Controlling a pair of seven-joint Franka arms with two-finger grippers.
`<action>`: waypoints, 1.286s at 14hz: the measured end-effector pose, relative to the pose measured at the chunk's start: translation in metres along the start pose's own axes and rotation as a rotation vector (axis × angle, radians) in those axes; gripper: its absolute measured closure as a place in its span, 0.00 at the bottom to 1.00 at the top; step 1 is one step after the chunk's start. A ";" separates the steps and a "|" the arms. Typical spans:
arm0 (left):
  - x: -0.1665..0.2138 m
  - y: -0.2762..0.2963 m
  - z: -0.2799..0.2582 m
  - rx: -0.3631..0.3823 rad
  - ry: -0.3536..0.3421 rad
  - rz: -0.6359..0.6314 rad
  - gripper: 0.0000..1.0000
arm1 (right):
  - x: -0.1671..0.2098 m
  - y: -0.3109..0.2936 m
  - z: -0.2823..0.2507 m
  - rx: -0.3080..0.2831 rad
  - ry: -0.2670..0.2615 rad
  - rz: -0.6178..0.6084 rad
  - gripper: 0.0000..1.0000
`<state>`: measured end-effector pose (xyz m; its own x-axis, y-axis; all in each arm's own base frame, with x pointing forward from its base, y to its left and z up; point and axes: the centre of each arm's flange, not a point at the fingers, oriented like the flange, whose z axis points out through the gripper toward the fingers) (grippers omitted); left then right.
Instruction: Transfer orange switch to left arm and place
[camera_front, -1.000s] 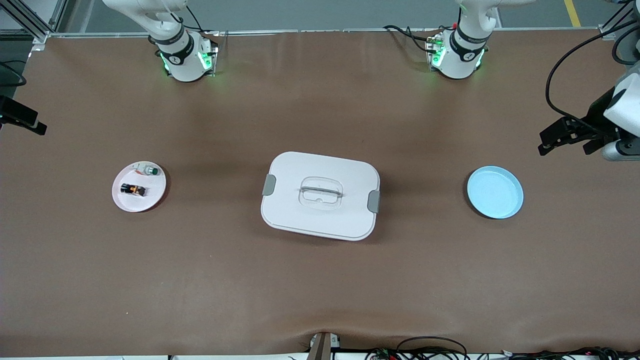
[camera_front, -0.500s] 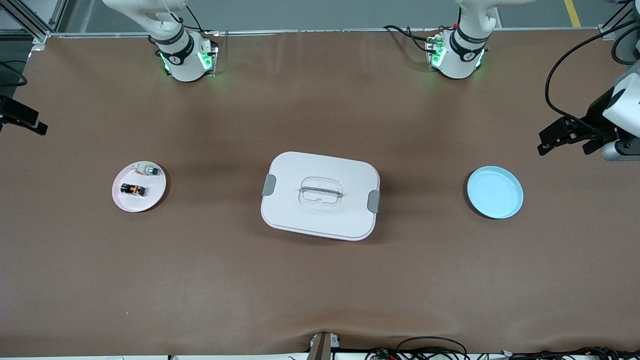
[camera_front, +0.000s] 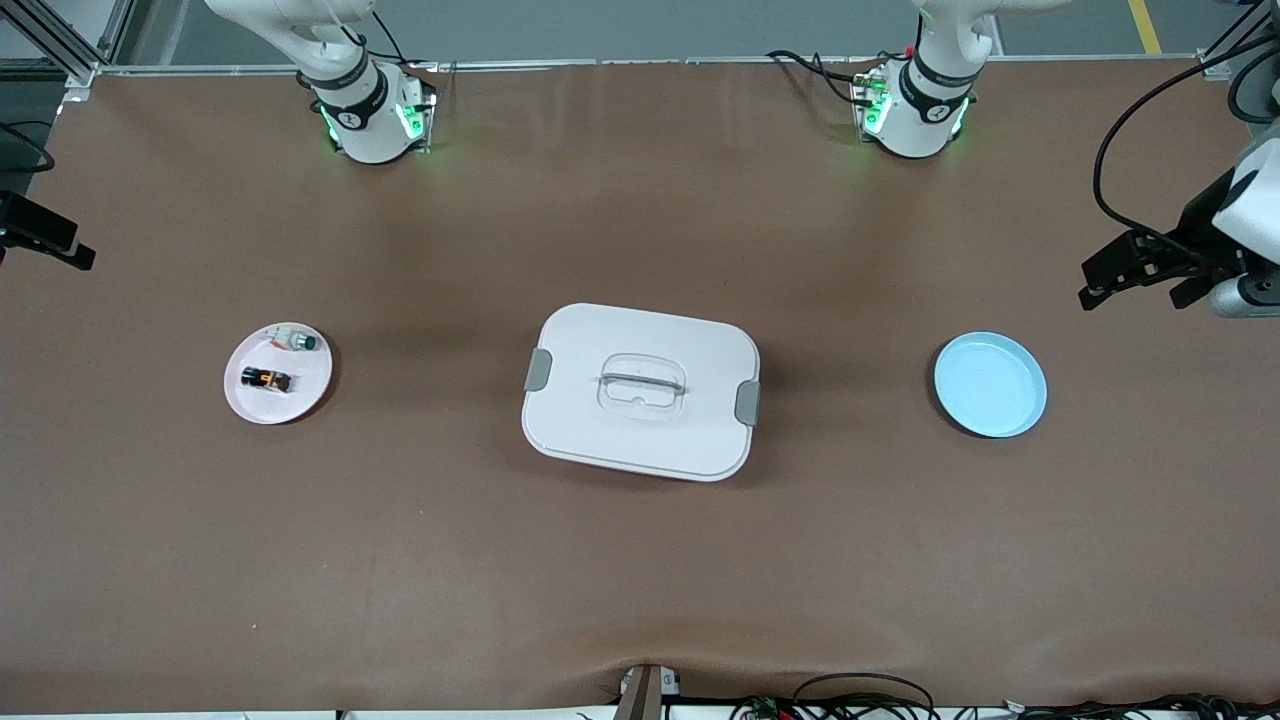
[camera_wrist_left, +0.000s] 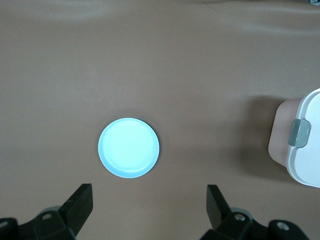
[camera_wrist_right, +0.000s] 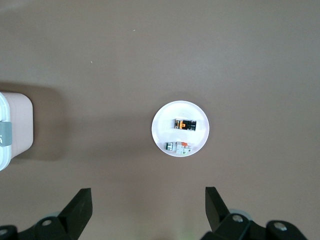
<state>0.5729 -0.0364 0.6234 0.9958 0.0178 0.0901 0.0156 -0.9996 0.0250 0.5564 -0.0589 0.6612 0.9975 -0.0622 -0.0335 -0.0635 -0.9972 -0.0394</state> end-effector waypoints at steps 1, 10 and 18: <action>0.000 0.000 0.000 0.000 0.000 0.000 0.00 | 0.000 0.000 0.000 0.000 0.000 0.000 0.00; 0.000 0.000 -0.001 0.000 0.001 0.000 0.00 | 0.008 0.001 -0.004 -0.002 0.066 0.001 0.00; 0.000 -0.001 -0.001 0.000 0.001 -0.002 0.00 | 0.019 0.003 0.015 -0.003 0.039 0.005 0.00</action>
<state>0.5730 -0.0351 0.6240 0.9956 0.0201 0.0913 0.0179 -0.9995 0.0251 0.5747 -0.0622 0.6451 0.9976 -0.0692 0.0055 -0.0689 -0.9970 -0.0360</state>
